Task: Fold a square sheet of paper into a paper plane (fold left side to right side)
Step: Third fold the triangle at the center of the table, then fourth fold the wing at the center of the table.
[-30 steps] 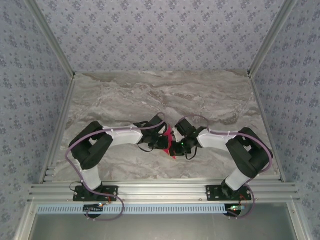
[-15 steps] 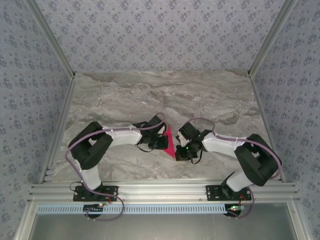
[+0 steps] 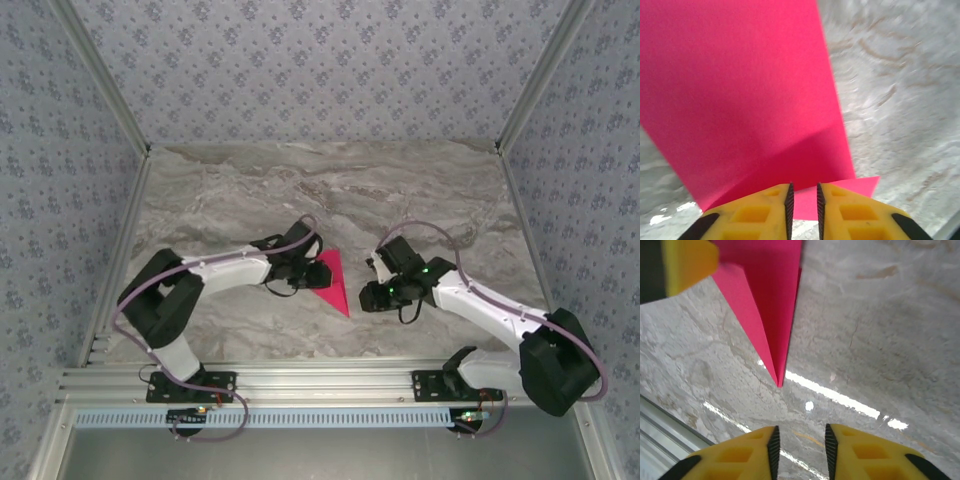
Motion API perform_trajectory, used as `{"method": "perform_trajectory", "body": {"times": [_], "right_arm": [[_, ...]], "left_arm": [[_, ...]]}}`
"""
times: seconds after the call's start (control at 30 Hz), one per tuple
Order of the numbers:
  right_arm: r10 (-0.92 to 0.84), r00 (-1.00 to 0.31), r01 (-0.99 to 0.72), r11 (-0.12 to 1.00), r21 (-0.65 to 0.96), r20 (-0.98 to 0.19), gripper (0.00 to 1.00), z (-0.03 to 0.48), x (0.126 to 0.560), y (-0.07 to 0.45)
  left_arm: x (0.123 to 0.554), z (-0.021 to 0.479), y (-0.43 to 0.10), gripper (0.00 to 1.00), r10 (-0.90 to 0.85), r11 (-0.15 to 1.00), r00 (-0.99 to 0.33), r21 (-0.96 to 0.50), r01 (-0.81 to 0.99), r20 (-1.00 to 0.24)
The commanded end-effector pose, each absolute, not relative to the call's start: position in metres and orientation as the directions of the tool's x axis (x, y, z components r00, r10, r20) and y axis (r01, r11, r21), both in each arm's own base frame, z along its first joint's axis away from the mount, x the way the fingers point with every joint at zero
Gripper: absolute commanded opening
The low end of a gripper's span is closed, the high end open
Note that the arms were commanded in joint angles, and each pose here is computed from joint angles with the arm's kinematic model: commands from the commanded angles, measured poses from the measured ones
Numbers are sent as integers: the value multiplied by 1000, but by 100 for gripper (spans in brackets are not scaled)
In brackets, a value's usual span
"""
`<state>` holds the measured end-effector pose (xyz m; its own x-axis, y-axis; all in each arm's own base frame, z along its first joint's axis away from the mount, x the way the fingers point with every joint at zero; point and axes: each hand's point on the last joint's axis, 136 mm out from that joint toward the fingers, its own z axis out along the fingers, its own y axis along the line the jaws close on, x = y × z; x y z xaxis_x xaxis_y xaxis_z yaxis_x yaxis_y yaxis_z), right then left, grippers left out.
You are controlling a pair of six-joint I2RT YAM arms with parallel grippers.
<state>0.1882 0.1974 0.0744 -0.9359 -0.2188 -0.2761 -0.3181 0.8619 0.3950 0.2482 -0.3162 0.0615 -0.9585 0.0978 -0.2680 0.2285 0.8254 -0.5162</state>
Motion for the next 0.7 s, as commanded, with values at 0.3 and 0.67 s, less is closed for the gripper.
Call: {"method": "perform_trajectory", "body": {"times": [0.3,0.67], "right_arm": [[-291,-838,-488,778,397,-461,65,97,231,220],[-324,-846,-518,686,511,-422,67,75,249,254]], "left_arm": [[244,106,-234,54,-200,780,-915,-622,68,-351],[223,81,-212,65,-278,759,-910,-651,-12,-308]]}}
